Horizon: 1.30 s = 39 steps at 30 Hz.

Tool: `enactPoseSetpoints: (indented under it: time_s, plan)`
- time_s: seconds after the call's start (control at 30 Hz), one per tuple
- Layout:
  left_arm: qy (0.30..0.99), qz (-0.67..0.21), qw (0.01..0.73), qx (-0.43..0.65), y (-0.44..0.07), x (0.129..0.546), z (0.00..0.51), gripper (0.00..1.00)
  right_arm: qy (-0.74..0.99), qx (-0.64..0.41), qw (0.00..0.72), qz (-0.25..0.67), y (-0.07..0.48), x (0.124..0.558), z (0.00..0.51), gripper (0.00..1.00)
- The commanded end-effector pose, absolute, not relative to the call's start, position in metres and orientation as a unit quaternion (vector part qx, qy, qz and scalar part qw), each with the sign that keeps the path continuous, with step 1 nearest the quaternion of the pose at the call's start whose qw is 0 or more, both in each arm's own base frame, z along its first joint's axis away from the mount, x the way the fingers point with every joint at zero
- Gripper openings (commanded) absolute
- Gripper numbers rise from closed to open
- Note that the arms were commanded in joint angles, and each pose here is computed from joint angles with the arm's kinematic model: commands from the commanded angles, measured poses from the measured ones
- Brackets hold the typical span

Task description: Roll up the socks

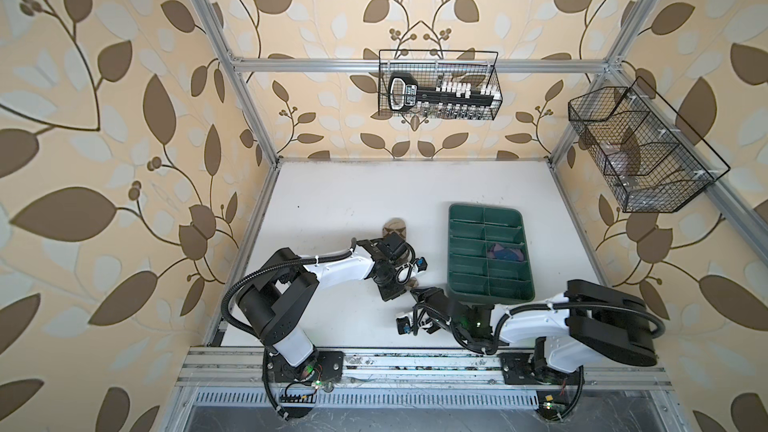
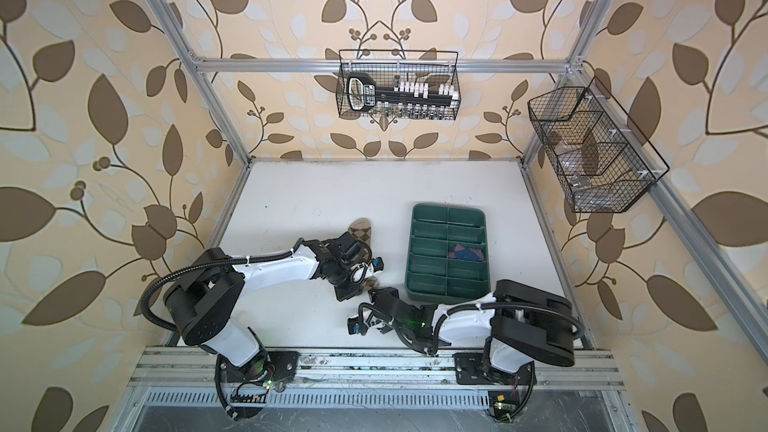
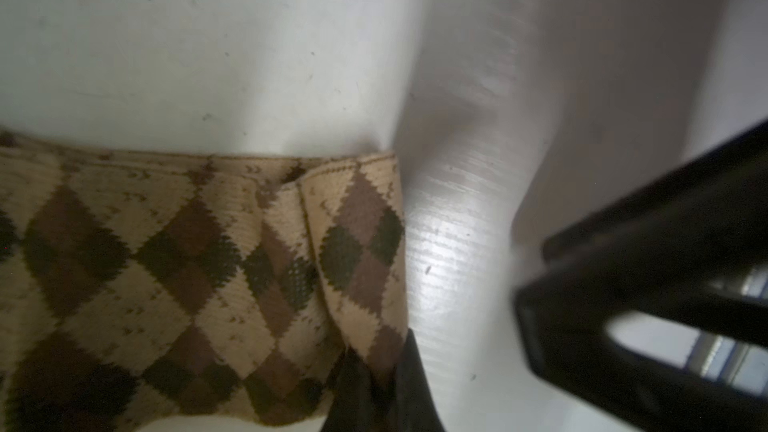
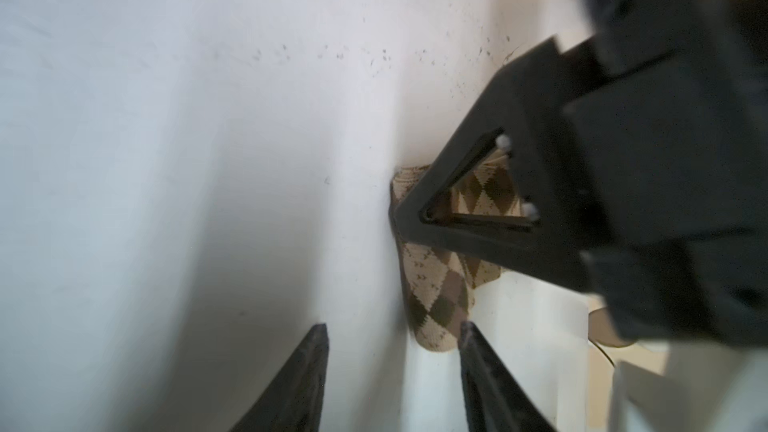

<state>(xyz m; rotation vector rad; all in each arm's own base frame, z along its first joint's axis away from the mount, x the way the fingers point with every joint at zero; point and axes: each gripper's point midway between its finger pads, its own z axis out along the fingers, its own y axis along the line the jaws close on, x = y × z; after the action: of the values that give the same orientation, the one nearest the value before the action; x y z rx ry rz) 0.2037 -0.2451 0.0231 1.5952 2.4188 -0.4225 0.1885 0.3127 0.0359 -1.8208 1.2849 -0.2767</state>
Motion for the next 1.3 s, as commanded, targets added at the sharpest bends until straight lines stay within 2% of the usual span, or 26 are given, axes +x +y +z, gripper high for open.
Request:
enactPoseSetpoints:
  time_s: [0.0, 0.17, 0.2, 0.33, 0.4, 0.47, 0.63, 0.7, 0.87, 1.0, 1.1, 1.17, 1.27]
  plan:
    - [0.833, -0.129, 0.040, 0.537, -0.223, 0.182, 0.000, 0.00, 0.509, -0.702, 0.476, -0.146, 0.331, 0.218, 0.047, 0.52]
    - [0.830, -0.134, 0.037, 0.541, -0.223, 0.179, 0.000, 0.00, 0.518, -0.696, 0.466, -0.170, 0.336, 0.234, 0.027, 0.50]
    - [0.829, -0.136, 0.038, 0.542, -0.224, 0.179, 0.001, 0.00, 0.517, -0.700, 0.462, -0.170, 0.336, 0.232, 0.023, 0.45]
    - [0.833, -0.126, 0.057, 0.535, -0.224, 0.186, 0.005, 0.00, 0.515, -0.723, 0.430, -0.165, 0.329, 0.223, 0.010, 0.10]
    - [0.839, -0.108, 0.078, 0.527, -0.223, 0.195, 0.009, 0.00, 0.515, -0.737, 0.406, -0.163, 0.322, 0.217, 0.003, 0.00]
    - [0.846, -0.084, 0.098, 0.518, -0.219, 0.207, 0.017, 0.04, 0.519, -0.750, 0.379, -0.158, 0.314, 0.210, -0.004, 0.00]
    - [0.845, -0.084, 0.173, 0.499, -0.221, 0.217, 0.058, 0.39, 0.542, -0.770, 0.307, -0.137, 0.296, 0.192, -0.012, 0.00]
    - [0.839, -0.094, 0.209, 0.493, -0.221, 0.216, 0.079, 0.47, 0.557, -0.771, 0.285, -0.120, 0.289, 0.186, -0.010, 0.00]
    - [0.831, -0.076, 0.289, 0.470, -0.201, 0.215, 0.126, 0.51, 0.579, -0.781, 0.219, -0.078, 0.278, 0.167, -0.005, 0.00]
    - [0.812, -0.024, 0.404, 0.420, -0.167, 0.220, 0.183, 0.51, 0.608, -0.783, 0.131, -0.004, 0.276, 0.149, -0.004, 0.00]
    - [0.779, -0.009, 0.473, 0.412, -0.147, 0.210, 0.223, 0.62, 0.628, -0.775, 0.044, 0.063, 0.279, 0.138, -0.002, 0.00]
    - [0.749, -0.021, 0.491, 0.444, -0.145, 0.193, 0.238, 0.71, 0.641, -0.758, -0.004, 0.118, 0.287, 0.135, 0.001, 0.00]
    - [0.717, -0.051, 0.474, 0.509, -0.151, 0.168, 0.252, 0.74, 0.664, -0.723, -0.074, 0.179, 0.296, 0.136, 0.001, 0.00]
